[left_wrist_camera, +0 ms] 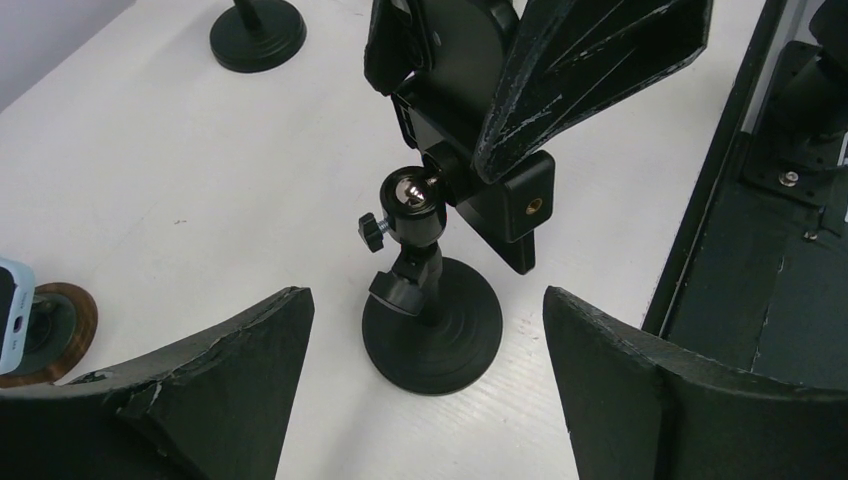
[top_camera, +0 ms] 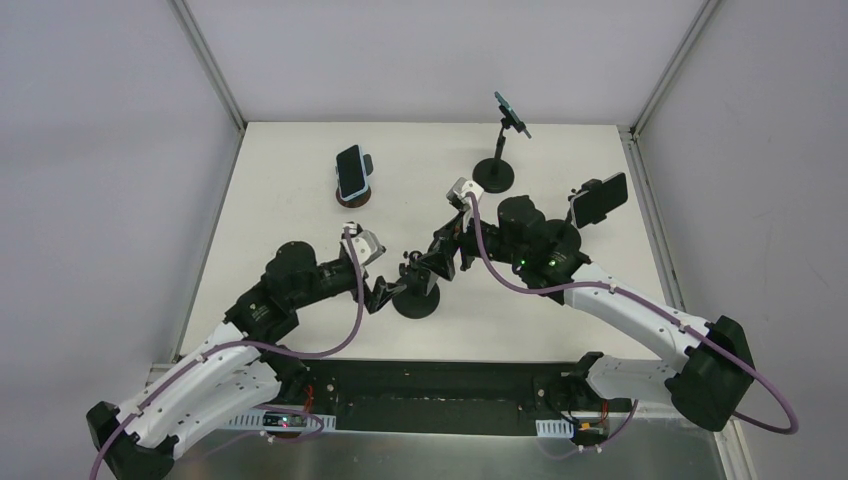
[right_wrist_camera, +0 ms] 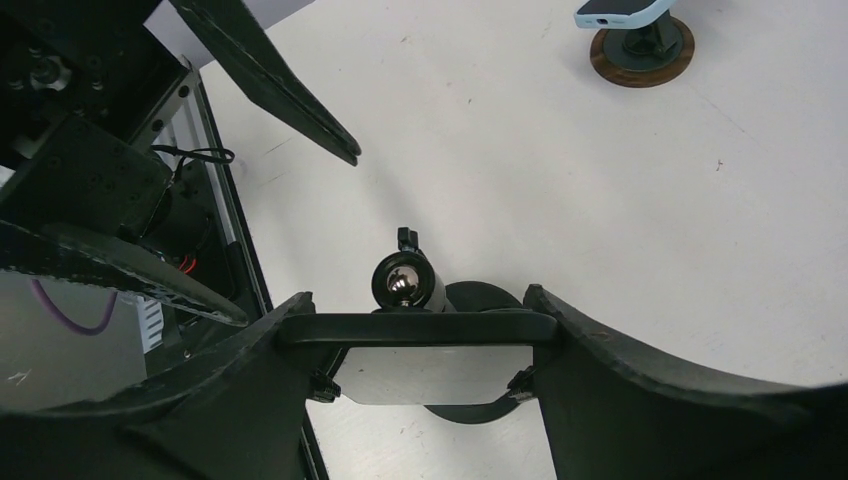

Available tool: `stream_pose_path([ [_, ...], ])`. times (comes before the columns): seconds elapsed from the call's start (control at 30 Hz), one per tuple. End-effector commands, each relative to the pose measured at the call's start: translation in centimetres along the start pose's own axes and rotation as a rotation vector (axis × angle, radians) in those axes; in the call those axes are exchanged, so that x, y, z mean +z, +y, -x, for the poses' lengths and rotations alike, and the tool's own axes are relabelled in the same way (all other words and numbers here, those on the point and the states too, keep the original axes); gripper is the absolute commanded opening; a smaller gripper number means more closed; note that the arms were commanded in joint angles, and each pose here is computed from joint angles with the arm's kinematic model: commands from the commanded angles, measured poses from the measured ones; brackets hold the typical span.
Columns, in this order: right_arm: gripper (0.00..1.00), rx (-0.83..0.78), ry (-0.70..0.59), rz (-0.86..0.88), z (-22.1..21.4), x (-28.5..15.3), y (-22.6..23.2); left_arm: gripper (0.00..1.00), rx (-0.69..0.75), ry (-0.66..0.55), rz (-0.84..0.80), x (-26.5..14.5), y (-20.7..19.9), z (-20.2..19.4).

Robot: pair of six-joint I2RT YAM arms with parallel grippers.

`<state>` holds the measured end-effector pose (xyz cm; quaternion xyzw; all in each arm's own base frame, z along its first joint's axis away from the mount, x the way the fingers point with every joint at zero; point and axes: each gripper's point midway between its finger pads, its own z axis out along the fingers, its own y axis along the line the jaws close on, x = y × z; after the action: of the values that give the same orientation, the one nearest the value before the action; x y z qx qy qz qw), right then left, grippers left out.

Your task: Remove the phone from the phone stand

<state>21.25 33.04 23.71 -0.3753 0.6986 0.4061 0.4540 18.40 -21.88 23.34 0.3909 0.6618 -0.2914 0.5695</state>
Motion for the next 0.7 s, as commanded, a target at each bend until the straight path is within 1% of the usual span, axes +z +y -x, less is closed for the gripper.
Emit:
stream_pose_path([
  [0.0, 0.19, -0.021, -0.073, 0.104, 3.0, -0.1, 2.0, 0.88, 0.063, -0.062, -0.06, 0.6, -0.4, 2.9],
  [0.07, 0.04, -0.012, -0.074, 0.113, 3.1, -0.2, 2.2, 0.88, 0.052, -0.051, -0.08, 1.0, -0.7, 2.8],
  [0.1, 0.0, -0.007, -0.075, 0.114, 3.1, -0.2, 2.3, 0.89, 0.044, -0.046, -0.088, 1.2, -0.8, 2.8],
  [0.13, 0.0, -0.005, -0.076, 0.116, 3.2, -0.2, 2.3, 0.89, 0.047, -0.068, -0.093, 1.4, -0.8, 3.4],
  [0.2, 0.0, -0.006, -0.077, 0.125, 3.2, -0.4, 2.6, 0.92, 0.036, -0.076, -0.106, 1.7, -0.9, 3.7],
  [0.33, 0.0, 0.003, -0.087, 0.122, 3.3, -0.5, 2.6, 0.94, 0.006, -0.092, -0.137, 2.4, -1.3, 4.2],
  [0.47, 0.0, 0.013, -0.104, 0.11, 3.5, -0.7, 2.6, 0.95, -0.033, -0.111, -0.125, 3.2, -1.1, 4.7],
  [0.53, 0.0, 0.017, -0.113, 0.111, 3.5, -0.8, 2.6, 0.97, -0.044, -0.113, -0.138, 3.7, -1.3, 4.6],
  [0.67, 0.0, 0.024, -0.122, 0.113, 3.5, -0.9, 2.7, 0.98, -0.056, -0.103, -0.164, 4.7, -1.8, 4.3],
])
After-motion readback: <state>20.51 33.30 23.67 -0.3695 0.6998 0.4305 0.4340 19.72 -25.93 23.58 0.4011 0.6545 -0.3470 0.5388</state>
